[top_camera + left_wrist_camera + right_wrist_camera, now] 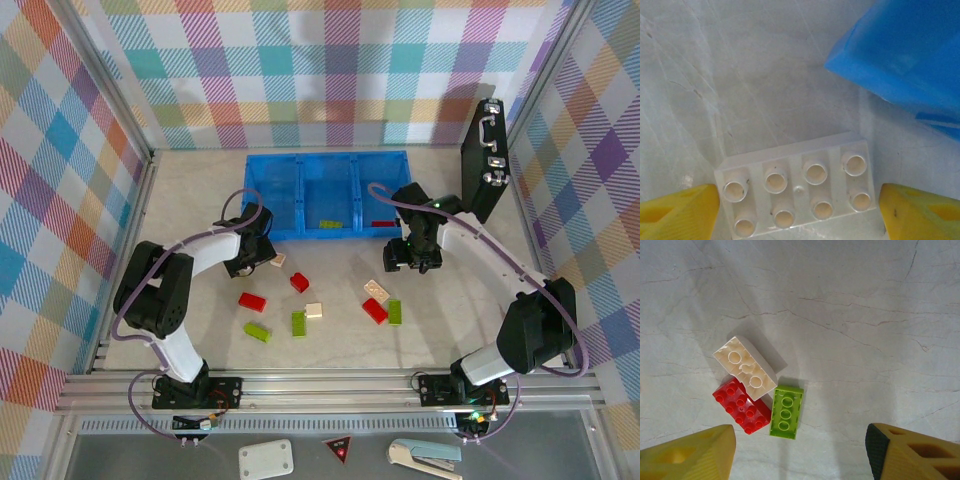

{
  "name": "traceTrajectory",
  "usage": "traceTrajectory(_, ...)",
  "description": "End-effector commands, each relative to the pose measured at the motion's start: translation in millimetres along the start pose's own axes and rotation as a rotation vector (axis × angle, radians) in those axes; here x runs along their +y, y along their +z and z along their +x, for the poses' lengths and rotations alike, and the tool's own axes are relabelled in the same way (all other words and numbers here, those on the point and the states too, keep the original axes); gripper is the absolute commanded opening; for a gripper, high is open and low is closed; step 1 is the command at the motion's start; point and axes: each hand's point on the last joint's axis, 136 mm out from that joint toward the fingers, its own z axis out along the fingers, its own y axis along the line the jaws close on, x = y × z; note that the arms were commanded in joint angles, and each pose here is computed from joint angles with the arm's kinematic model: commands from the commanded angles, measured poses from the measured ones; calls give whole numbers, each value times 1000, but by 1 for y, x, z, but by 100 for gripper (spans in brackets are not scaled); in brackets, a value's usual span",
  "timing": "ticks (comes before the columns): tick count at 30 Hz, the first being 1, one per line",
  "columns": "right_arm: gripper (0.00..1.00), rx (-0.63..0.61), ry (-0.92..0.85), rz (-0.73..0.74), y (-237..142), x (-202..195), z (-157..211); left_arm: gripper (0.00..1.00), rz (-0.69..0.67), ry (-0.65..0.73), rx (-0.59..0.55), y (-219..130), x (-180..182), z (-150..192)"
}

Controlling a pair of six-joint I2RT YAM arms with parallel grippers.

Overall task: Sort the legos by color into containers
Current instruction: Pick up the lego from the middle-left of the table.

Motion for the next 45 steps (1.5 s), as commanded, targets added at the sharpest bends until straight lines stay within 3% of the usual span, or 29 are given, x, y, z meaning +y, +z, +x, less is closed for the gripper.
traceTrajectory(1,71,6,-20,13,-3,0,-1,81,-25,7,-15,1,3,-9)
traceTrajectory(17,71,2,-18,17,-3,-1,0,67,-17,9,-26,-6,6,-11)
traceTrajectory(35,71,-3,-15,18,-6,0,5,64,37,52,-47,-45,9,-14)
traceTrajectory(45,70,0,-17,16,-4,3,7,63,132,257,-36,-80,-8,-19)
